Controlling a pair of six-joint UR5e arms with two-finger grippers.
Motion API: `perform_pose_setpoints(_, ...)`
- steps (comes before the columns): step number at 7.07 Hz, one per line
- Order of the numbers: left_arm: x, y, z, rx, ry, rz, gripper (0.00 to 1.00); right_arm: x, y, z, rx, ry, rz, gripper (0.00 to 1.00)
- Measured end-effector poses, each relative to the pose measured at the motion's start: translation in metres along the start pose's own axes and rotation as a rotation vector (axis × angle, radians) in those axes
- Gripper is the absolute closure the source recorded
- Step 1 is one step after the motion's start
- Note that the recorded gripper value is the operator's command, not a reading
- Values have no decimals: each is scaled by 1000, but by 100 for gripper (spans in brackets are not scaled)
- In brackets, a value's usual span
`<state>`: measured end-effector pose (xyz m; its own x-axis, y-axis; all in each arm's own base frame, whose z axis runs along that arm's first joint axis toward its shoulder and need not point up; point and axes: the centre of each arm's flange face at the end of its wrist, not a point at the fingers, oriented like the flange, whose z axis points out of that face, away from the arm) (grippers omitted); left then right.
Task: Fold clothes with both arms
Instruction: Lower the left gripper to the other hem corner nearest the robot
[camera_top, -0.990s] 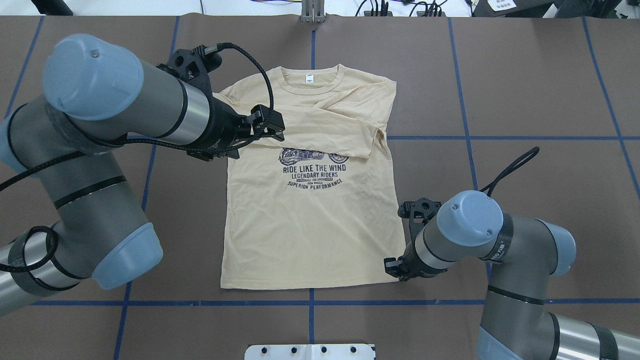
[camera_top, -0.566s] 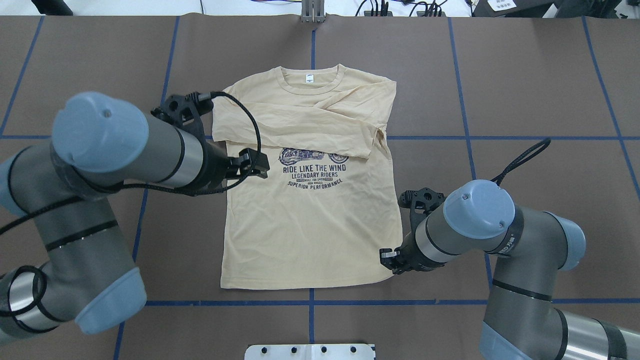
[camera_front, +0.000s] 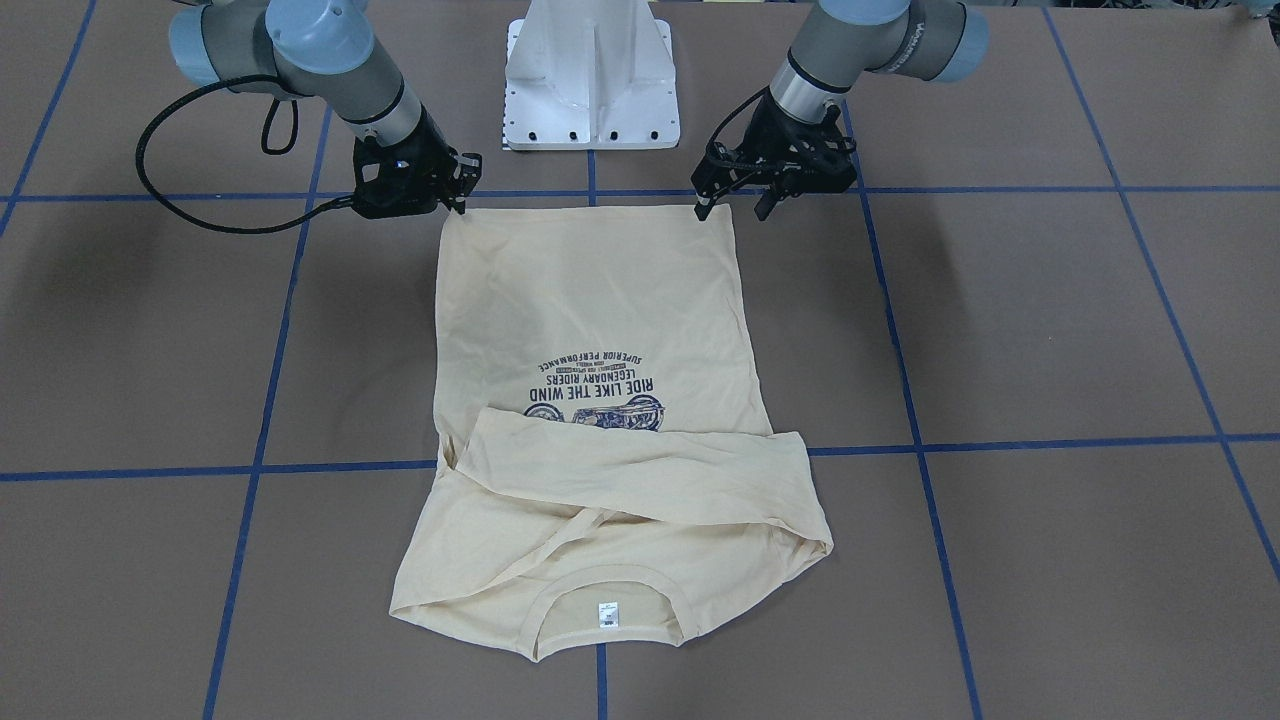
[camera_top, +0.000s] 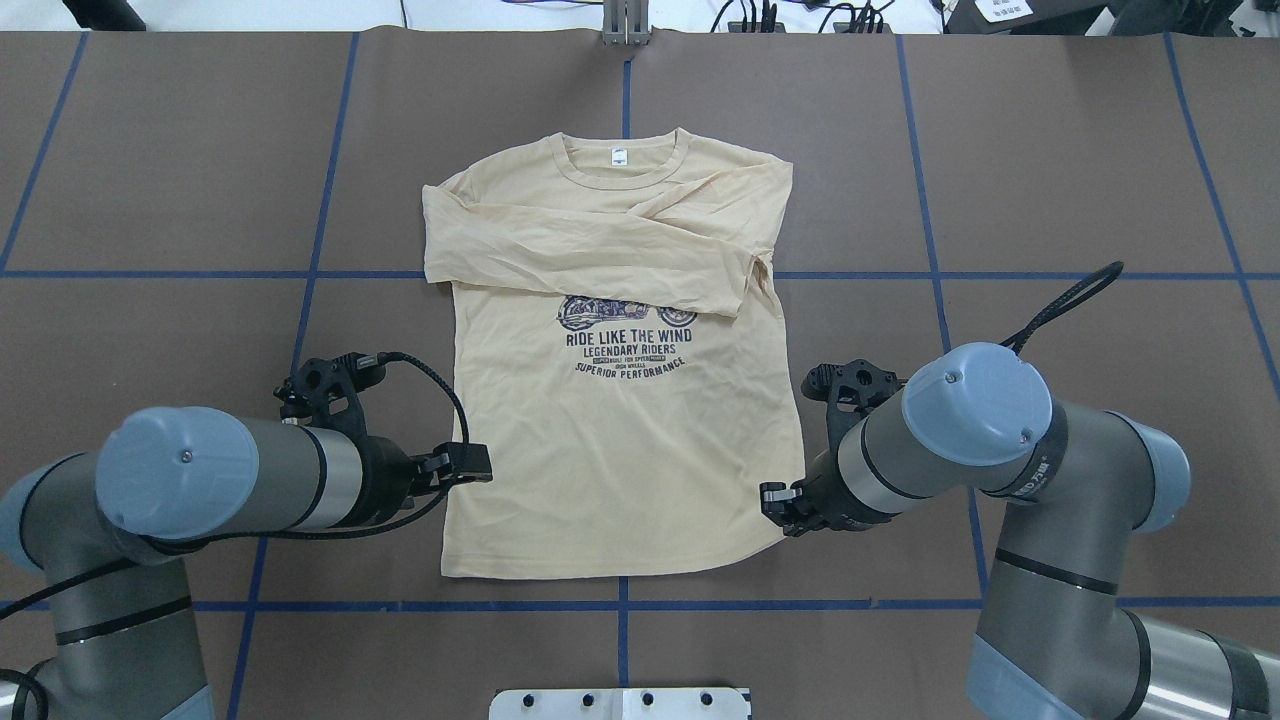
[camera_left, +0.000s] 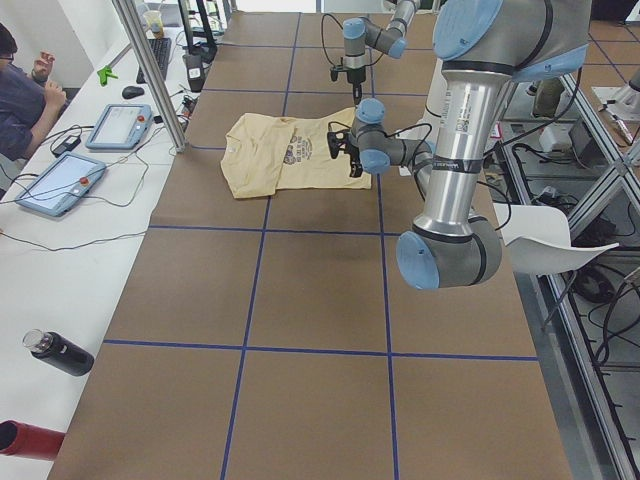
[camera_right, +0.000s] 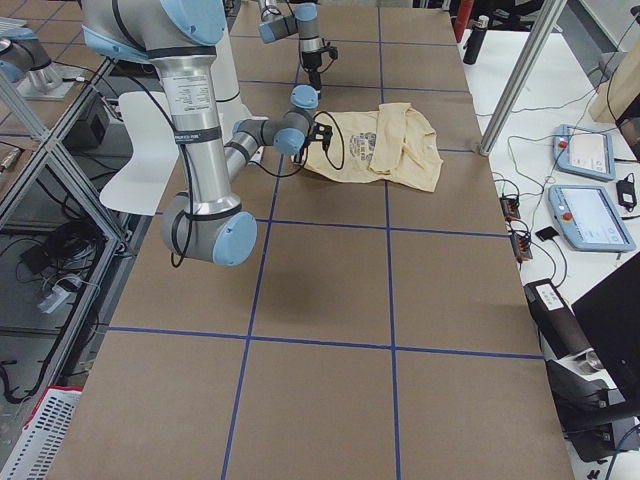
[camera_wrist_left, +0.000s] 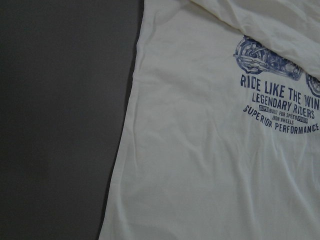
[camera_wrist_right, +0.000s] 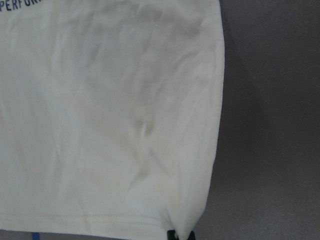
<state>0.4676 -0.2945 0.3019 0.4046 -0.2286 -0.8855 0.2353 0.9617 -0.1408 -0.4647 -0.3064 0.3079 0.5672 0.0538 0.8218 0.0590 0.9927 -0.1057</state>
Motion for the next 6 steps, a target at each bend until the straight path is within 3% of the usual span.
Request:
perform_pose_setpoints(3, 0, 32, 36, -30, -99, -8, 18, 0, -3, -3, 5, -3, 3, 100)
perform_pose_setpoints(6, -4, 35, 47, -32, -133, -8, 22, 0, -4, -5, 7, -5, 5, 100)
